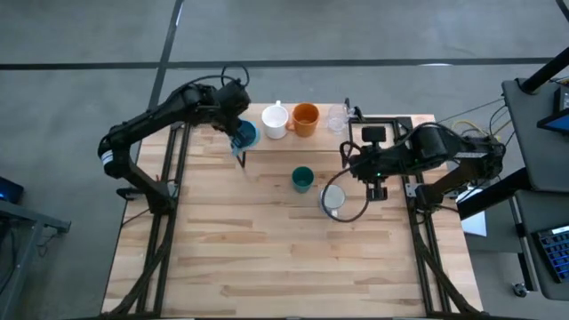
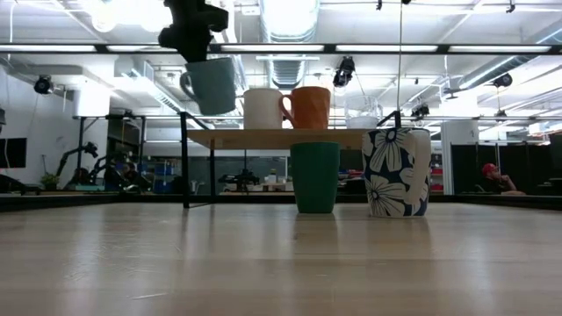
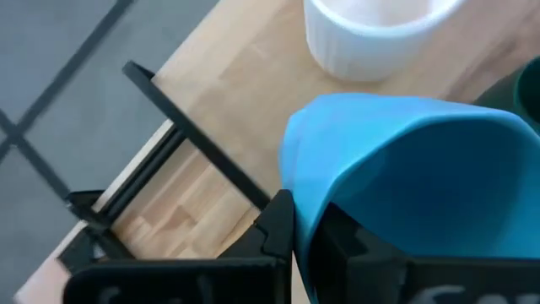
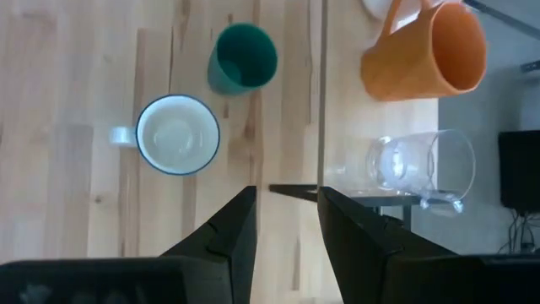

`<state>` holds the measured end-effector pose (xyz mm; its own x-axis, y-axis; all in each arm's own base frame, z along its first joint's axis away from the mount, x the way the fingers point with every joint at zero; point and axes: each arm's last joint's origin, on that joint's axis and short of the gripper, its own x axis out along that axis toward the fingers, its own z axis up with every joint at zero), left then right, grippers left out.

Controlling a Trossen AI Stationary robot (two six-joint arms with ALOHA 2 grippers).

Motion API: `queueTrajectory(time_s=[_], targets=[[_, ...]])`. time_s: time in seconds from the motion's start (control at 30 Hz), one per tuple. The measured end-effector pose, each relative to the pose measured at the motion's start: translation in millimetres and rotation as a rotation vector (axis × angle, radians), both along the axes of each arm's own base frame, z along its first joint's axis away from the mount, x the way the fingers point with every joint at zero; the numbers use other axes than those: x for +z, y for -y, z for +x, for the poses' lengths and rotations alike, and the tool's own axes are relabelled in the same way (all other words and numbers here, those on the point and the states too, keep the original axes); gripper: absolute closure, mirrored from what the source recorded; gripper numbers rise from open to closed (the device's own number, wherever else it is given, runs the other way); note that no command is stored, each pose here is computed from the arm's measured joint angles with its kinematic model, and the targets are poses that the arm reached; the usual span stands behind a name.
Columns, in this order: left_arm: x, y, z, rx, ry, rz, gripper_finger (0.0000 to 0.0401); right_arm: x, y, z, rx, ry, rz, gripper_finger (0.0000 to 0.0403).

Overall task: Stack small to large cups/mugs on shelf
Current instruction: Put the blue mug on the shelf

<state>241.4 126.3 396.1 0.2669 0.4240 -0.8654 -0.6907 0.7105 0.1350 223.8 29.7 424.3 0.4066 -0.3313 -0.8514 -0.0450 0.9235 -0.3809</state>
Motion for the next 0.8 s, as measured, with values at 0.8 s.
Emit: queueTrajectory(time_s=[0.8], targets=[[-23.2, -47.7, 16.1, 0.041, -0.004, -0.097, 0.0401, -3.7, -7.1, -4.7, -0.025, 0.035, 0.032, 0.0282]])
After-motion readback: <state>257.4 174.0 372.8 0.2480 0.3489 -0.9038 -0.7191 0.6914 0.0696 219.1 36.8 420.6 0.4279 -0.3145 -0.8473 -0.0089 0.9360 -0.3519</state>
